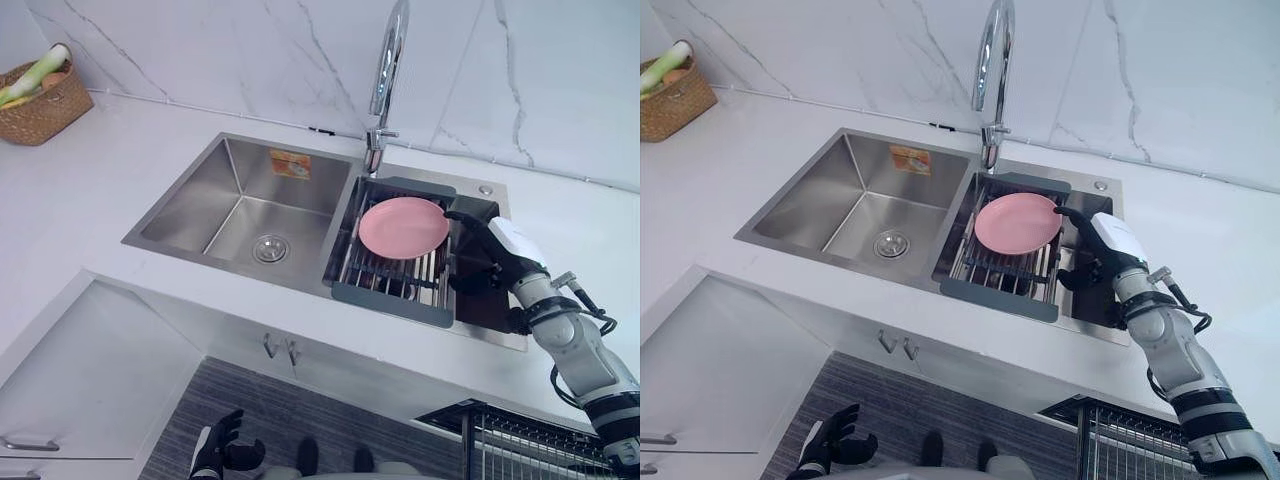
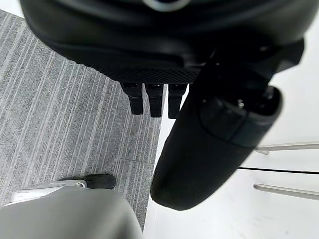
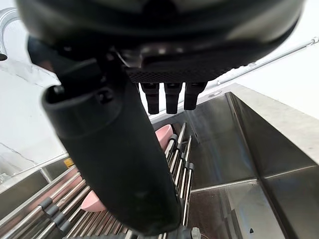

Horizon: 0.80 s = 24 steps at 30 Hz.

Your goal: Walk over to the sink, pick up the cup, carry it to the dishwasher, place the cup inside the dishwasher, then close the dishwasher door

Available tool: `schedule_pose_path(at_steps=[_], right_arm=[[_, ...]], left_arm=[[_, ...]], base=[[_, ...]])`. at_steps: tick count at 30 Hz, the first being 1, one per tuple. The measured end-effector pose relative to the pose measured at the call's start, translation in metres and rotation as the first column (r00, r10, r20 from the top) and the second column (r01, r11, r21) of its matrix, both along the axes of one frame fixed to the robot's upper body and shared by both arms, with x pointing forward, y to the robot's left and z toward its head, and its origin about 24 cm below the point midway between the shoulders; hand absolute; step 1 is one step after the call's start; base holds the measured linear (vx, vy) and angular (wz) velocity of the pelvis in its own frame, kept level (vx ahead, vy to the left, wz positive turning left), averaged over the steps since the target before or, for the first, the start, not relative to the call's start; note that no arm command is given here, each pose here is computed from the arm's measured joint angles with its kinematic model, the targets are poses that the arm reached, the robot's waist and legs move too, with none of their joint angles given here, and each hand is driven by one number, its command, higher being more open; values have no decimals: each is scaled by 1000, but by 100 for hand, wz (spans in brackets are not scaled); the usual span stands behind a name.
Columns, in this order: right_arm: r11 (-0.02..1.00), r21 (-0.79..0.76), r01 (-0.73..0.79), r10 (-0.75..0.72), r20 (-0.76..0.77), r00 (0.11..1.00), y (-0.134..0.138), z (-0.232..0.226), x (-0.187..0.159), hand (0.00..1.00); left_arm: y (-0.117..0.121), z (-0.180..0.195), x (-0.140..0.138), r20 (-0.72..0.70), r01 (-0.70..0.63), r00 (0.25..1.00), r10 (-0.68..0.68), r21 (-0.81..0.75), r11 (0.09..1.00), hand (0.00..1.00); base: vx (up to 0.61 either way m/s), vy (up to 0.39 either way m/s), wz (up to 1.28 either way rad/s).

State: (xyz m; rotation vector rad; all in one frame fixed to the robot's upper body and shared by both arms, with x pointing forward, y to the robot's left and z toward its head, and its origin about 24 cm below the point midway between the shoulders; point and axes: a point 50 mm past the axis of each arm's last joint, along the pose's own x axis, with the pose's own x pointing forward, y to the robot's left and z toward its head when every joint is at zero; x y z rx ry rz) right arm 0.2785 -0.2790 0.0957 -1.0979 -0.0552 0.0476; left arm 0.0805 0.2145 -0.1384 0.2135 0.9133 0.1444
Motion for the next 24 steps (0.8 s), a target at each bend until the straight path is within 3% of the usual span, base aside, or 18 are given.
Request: schedule_pose_path(at_steps=[24], right_arm=[[993,-44,-107,113,176,978,26,39,9,90]], left_arm=[[0,0,1,4,-11,1000,11,-1,1000,90]], base=[[2,-1,-1]])
